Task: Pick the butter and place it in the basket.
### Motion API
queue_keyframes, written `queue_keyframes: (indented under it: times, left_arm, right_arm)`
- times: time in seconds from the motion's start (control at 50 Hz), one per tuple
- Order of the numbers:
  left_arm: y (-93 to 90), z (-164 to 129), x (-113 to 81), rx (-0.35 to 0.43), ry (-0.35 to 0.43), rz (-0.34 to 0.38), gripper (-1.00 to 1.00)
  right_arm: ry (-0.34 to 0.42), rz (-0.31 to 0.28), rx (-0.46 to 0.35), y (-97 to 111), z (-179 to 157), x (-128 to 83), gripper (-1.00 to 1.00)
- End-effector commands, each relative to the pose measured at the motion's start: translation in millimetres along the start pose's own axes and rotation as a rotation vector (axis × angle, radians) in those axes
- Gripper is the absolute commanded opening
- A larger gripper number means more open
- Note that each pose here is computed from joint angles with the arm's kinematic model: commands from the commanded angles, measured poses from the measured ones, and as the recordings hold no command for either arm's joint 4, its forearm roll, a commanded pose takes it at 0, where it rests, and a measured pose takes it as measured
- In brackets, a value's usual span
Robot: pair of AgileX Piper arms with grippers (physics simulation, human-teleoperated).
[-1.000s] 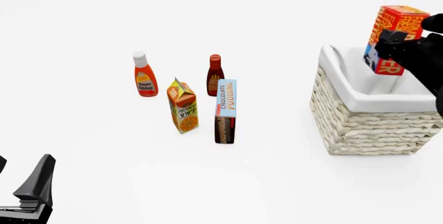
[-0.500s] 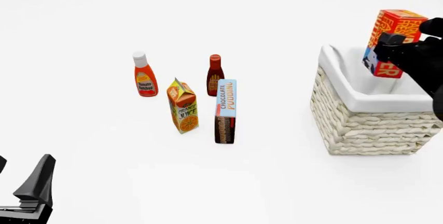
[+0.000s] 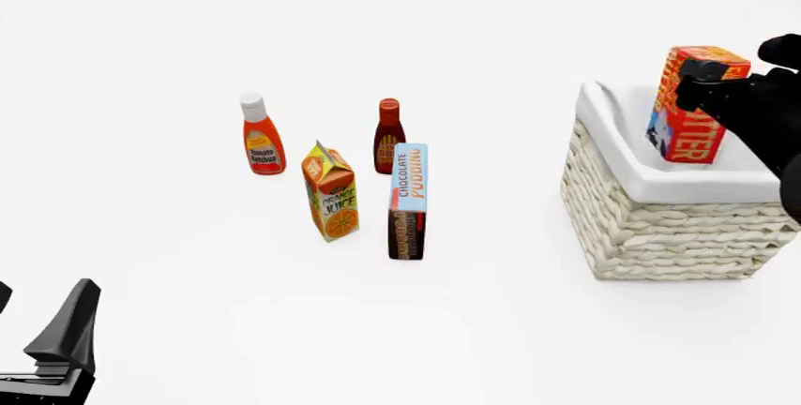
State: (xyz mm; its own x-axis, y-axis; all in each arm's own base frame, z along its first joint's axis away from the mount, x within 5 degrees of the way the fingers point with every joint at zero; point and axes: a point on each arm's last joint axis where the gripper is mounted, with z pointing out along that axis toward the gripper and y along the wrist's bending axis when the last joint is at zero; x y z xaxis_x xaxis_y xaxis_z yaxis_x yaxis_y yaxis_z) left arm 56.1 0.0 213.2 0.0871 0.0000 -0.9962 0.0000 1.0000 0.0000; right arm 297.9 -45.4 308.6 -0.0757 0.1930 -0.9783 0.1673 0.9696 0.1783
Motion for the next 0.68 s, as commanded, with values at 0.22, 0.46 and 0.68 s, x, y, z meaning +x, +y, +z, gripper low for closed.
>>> queue_keyframes:
  times: [0.22, 0.46, 0.68]
  left_arm:
    - [0.0, 0.0, 0.0, 0.0, 0.0, 0.0, 1.0]
    - [0.0, 0.0, 0.0, 0.0, 0.0, 0.0, 1.0]
    - [0.0, 0.0, 0.0, 0.0, 0.0, 0.0, 1.0]
  right_arm:
    - [-0.029, 0.02, -0.006, 1.1, -4.6, -5.9, 1.0]
    - [-0.026, 0.023, -0.006, 1.0, -4.3, -4.6, 1.0]
    - [-0.02, 0.024, -0.007, 1.4, -3.0, -2.8, 1.0]
